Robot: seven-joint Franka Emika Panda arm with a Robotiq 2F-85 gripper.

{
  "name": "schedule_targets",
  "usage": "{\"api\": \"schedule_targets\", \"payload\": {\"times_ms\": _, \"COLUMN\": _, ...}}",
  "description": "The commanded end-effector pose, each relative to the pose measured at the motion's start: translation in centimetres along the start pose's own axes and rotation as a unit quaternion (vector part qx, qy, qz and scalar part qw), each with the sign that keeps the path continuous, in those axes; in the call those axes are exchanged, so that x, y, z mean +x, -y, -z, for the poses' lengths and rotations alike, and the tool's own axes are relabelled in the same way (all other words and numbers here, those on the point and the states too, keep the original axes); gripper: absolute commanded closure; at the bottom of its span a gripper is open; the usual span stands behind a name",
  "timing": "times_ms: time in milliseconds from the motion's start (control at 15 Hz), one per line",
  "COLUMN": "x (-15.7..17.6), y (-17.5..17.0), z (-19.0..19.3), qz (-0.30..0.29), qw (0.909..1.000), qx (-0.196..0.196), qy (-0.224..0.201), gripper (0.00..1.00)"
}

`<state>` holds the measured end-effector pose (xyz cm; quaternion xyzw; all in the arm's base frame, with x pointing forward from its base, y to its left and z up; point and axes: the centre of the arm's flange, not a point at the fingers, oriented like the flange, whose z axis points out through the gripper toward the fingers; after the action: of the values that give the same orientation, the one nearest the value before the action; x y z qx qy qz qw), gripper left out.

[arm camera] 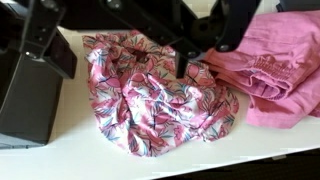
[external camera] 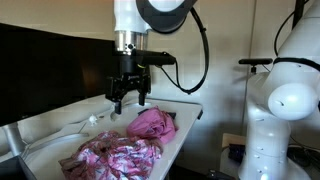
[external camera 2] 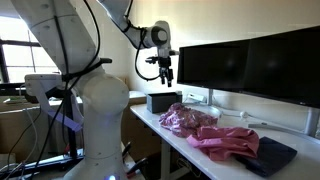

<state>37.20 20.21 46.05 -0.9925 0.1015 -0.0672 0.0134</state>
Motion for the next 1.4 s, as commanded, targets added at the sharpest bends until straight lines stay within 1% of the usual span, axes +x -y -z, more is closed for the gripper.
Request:
{"api": "schedule_targets", "payload": {"times_ms": 0, "x": 0.8, "y": -0.9, "z": -5.0, "qz": -0.015, "qw": 0.9999, "qx": -0.004, "qy": -0.004, "gripper": 0.00}}
{"api": "schedule_targets", "payload": {"times_ms": 333, "x": 2.6, "y": -0.7, "z": -10.5, "qz": -0.006, "qw": 0.9999, "qx": 0.000, "qy": 0.009, "gripper": 0.00}}
{"api": "schedule_targets", "payload": {"times_ms": 600, "x": 4.8, "y": -0.3, "z": -14.3, "qz": 0.006, "qw": 0.9999, "qx": -0.015, "qy": 0.005, "gripper": 0.00}}
{"api": "schedule_targets", "payload": {"times_ms": 933, "x": 8.9, "y": -0.2, "z": -17.4, "qz": 0.015, "qw": 0.9991, "qx": -0.037, "qy": -0.014, "gripper": 0.00}}
{"api": "schedule_targets", "payload": {"times_ms": 1133, "x": 12.0, "y": 0.0, "z": -18.9, "qz": 0.010, "qw": 0.9992, "qx": -0.034, "qy": -0.016, "gripper": 0.00}}
{"api": "schedule_targets", "payload": {"times_ms": 1333, "x": 13.7, "y": 0.5, "z": -20.6, "qz": 0.007, "qw": 0.9997, "qx": -0.022, "qy": -0.001, "gripper": 0.00}}
